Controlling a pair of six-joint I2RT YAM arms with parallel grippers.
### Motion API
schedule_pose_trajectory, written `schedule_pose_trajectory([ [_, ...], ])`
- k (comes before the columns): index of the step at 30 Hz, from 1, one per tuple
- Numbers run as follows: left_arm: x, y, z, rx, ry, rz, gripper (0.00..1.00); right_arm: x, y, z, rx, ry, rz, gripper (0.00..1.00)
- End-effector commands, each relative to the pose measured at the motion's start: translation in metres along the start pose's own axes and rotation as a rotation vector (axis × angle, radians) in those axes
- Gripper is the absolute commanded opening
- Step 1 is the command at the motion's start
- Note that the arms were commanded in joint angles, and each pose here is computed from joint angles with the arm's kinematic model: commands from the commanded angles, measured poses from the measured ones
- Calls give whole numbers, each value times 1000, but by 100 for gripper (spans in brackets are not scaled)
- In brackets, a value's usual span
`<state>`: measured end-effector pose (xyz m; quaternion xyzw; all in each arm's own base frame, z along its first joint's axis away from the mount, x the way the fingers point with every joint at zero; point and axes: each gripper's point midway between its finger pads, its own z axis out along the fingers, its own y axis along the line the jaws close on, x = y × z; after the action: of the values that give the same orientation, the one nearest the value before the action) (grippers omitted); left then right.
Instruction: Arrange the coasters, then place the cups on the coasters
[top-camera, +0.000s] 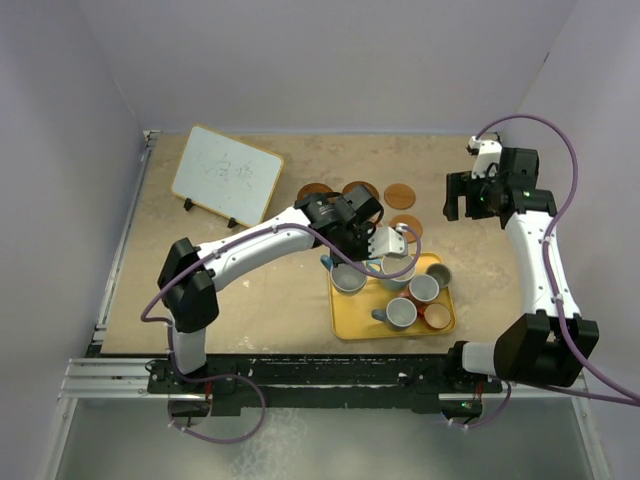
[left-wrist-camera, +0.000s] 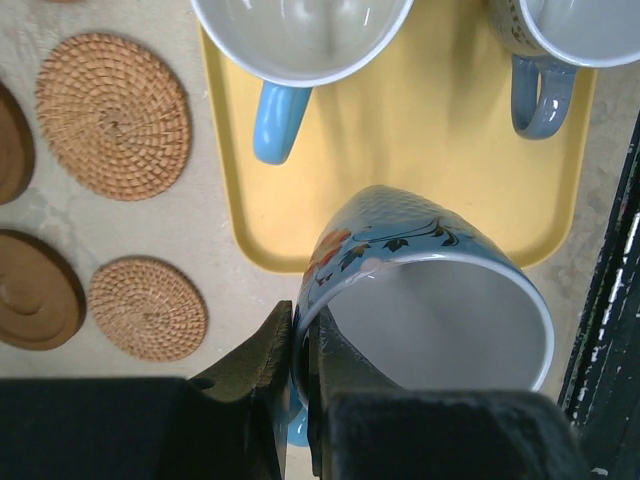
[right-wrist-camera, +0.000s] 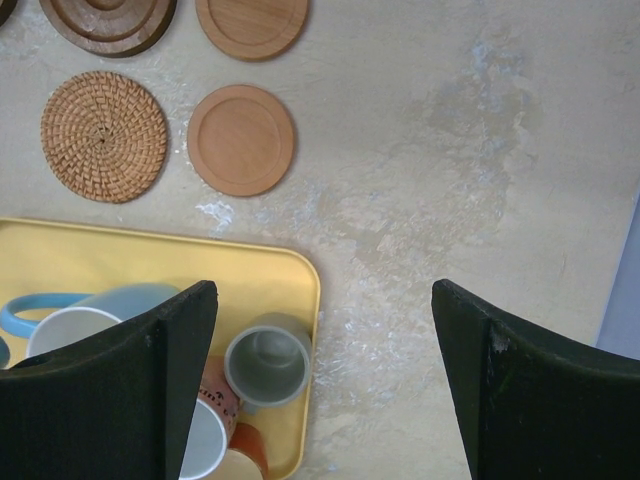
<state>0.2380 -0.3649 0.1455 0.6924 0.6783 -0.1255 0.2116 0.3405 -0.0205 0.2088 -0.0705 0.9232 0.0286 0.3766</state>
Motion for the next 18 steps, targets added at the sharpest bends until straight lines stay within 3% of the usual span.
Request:
schedule_pose_trajectory([
  [1,-23,22,-54,-124,-83,65,3,-1,-1,3,-2,-8,2,89],
  [10,-27,71,-89,-292,-113,43,3,-1,-1,2,-2,-9,0,89],
  [18,-14,143,-112,-502,-168,-100,3,-3,-1,0,0,-16,-2,89],
])
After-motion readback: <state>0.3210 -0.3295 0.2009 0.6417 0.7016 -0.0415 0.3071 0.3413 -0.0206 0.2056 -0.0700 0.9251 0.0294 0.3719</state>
